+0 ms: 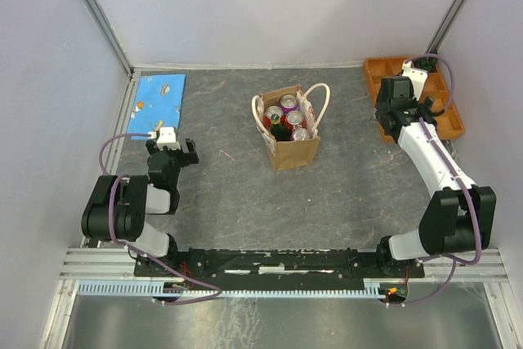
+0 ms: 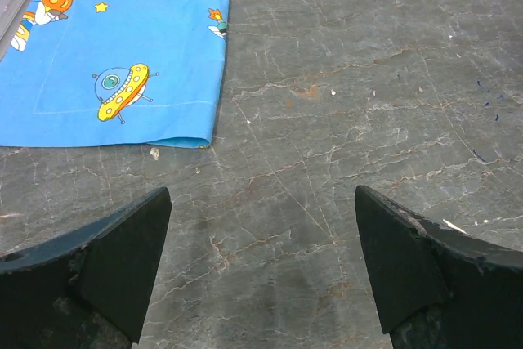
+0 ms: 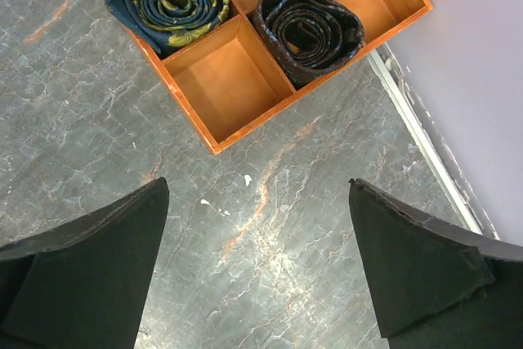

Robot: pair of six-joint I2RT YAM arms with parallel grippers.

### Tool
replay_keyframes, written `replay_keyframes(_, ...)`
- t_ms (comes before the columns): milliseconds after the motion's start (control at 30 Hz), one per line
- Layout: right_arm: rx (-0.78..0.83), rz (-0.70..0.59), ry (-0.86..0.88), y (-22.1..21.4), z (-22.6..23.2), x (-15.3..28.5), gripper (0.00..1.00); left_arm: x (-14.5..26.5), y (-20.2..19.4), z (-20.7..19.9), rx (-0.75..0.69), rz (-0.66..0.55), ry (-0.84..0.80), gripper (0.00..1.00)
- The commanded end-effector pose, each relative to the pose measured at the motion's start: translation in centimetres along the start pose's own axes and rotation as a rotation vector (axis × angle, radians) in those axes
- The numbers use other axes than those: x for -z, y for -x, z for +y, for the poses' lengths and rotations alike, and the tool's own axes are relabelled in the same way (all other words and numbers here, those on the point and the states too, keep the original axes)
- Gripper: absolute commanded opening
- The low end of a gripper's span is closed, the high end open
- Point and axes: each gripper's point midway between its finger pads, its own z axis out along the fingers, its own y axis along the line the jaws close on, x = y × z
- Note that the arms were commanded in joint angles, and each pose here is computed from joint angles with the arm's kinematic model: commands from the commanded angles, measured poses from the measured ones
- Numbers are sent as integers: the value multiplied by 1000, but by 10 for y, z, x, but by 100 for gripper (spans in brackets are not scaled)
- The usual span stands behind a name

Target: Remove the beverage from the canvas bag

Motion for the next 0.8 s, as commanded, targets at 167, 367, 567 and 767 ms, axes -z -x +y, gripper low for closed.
replay_keyframes(167,-66,-62,32,35,9,13,99,-6,17,0,10,-52,2,99)
replay_keyframes(367,-44,-98,102,52,18,25,99,-6,17,-1,10,-52,1,99)
replay_keyframes(567,-10,-256,265,92,36,68,99,-6,17,0,10,-53,2,99)
replay_keyframes(767,65,-338,346,137,57,119,98,-6,17,0,11,-54,3,99)
